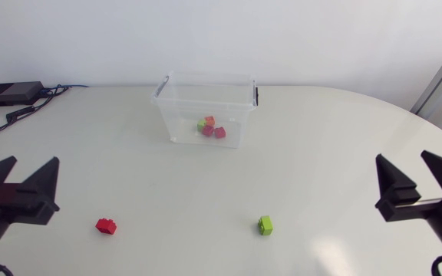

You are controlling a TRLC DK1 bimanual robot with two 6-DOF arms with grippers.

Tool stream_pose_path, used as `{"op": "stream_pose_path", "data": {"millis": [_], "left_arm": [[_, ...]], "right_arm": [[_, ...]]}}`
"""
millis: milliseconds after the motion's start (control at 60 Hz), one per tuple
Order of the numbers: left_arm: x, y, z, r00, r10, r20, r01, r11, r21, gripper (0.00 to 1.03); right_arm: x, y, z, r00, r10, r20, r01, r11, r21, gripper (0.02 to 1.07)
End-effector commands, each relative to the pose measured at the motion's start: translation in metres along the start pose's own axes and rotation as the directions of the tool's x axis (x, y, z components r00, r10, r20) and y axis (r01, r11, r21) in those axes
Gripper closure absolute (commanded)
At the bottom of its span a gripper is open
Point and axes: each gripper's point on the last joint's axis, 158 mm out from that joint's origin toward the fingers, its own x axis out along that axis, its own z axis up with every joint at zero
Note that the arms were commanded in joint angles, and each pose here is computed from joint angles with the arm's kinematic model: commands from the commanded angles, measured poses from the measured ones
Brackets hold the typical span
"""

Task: Place the duplo bricks in the container

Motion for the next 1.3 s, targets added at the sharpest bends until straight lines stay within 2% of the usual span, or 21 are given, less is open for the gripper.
{"op": "stream_pose_path", "data": {"millis": [0, 283, 433, 583, 717, 783, 900, 1050, 1200, 1283], "left_arm": [[-0.006, 0.003, 0.034, 0.999, 0.015, 0.047, -0.015, 1.000, 0.005, 0.07], [0.032, 0.005, 0.080, 0.997, 0.017, -0.074, -0.017, 1.000, -0.013, 0.08], [0.051, 0.003, 0.097, 0.986, 0.006, -0.167, -0.013, 0.999, -0.042, 0.08], [0.079, 0.004, 0.109, 0.960, 0.008, -0.281, -0.024, 0.998, -0.053, 0.08], [0.111, 0.014, 0.093, 0.908, 0.025, -0.418, -0.054, 0.997, -0.057, 0.08], [0.126, 0.021, 0.087, 0.880, 0.038, -0.473, -0.075, 0.996, -0.058, 0.08], [0.146, 0.023, 0.071, 0.804, 0.030, -0.593, -0.073, 0.996, -0.048, 0.07], [0.163, 0.014, 0.048, 0.718, -0.029, -0.695, 0.036, 0.999, -0.005, 0.07], [0.178, 0.012, 0.025, 0.624, -0.040, -0.780, 0.050, 0.999, -0.012, 0.07], [0.188, 0.014, 0.013, 0.585, -0.042, -0.810, 0.047, 0.999, -0.018, 0.07]], "right_arm": [[0.001, 0.002, 0.023, 1.000, 0.011, -0.008, -0.011, 1.000, 0.004, 0.06], [0.032, 0.009, 0.080, 0.994, 0.043, -0.098, -0.038, 0.998, 0.050, 0.06], [0.048, 0.023, 0.098, 0.978, 0.080, -0.192, -0.067, 0.995, 0.072, 0.06], [0.073, 0.030, 0.108, 0.951, 0.088, -0.298, -0.066, 0.994, 0.084, 0.06], [0.096, 0.038, 0.109, 0.920, 0.102, -0.378, -0.069, 0.993, 0.098, 0.06], [0.108, 0.043, 0.104, 0.897, 0.107, -0.428, -0.071, 0.992, 0.100, 0.06], [0.126, 0.053, 0.090, 0.839, 0.134, -0.528, -0.086, 0.990, 0.114, 0.06], [0.139, 0.073, 0.061, 0.700, 0.210, -0.683, -0.137, 0.977, 0.160, 0.06], [0.154, 0.082, 0.051, 0.651, 0.237, -0.722, -0.153, 0.972, 0.181, 0.06], [0.158, 0.093, 0.038, 0.579, 0.272, -0.769, -0.172, 0.962, 0.210, 0.06]]}}
